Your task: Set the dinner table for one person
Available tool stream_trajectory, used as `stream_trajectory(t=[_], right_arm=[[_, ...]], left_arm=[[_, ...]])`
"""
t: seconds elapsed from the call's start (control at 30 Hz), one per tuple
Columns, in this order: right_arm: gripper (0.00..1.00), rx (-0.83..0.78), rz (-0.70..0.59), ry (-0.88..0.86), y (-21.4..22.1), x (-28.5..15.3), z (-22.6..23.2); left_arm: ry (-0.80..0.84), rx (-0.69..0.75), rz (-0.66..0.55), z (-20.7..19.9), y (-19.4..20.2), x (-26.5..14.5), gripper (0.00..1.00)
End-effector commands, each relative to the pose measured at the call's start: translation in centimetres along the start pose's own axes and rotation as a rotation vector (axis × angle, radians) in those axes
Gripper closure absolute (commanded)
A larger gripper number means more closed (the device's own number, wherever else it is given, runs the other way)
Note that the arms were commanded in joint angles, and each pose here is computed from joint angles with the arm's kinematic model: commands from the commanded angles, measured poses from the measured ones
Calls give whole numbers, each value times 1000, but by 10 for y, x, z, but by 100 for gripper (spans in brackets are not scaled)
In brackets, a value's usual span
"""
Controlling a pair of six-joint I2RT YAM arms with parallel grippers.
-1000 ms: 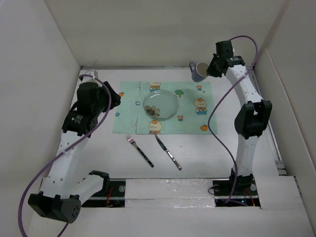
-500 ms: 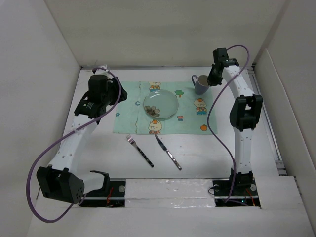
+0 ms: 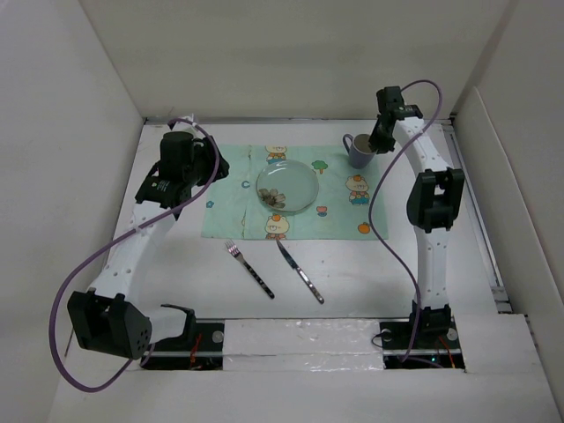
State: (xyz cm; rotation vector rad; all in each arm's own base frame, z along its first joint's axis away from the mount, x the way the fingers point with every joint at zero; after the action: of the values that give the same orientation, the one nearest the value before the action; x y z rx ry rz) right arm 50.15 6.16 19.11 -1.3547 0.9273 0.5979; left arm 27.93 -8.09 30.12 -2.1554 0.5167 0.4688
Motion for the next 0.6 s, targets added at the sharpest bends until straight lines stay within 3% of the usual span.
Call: stream_trajectory(t=[0.0, 0.13, 0.27, 0.33, 0.37, 0.4, 0.43, 0.47, 0.5, 0.53, 0.57], right_arm=[[79, 17, -89, -7, -18, -17, 7], [59, 46, -119, -56, -27, -32, 5], [42, 88, -221, -172, -48, -76, -2], [39, 98, -316, -234, -59, -115, -5], [39, 96, -303, -253, -53, -117, -9], [39, 98, -359, -281, -52, -148, -15], [40, 99, -411, -297, -52, -162, -17], [57, 71, -346, -325, -28, -152, -10], [67, 62, -358, -342, -18, -159, -8], [100, 3, -368, -411, 23, -178, 4], [100, 2, -368, -412, 24, -178, 4]], left_arm=[[41, 20, -21, -5, -3, -1, 53], [43, 17, -15, -5, -2, -2, 52], [53, 15, -15, -8, -4, -5, 53], [59, 17, -10, -9, -5, -5, 61], [61, 16, -8, -10, -5, -5, 66], [63, 16, -5, -11, -6, -5, 79], [64, 14, 6, -11, -5, -5, 85], [63, 14, 8, -11, -5, -6, 92], [60, 14, 11, -11, -5, -7, 100], [57, 15, 14, -10, -4, -10, 100], [57, 15, 14, -10, -4, -10, 100]])
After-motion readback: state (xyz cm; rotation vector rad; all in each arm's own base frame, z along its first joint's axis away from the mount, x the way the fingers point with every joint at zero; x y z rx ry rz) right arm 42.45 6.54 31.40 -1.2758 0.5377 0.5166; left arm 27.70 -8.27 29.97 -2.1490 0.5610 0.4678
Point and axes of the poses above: each gripper's point midway between its finger pads, its own x axis out along the fingers, its own z axis along the line the jaws close on, y = z × x, the point moved 10 cm from there along -x, back along the fingers, and after that the axes turned 15 degrees about -x, right-handed, at the moved point
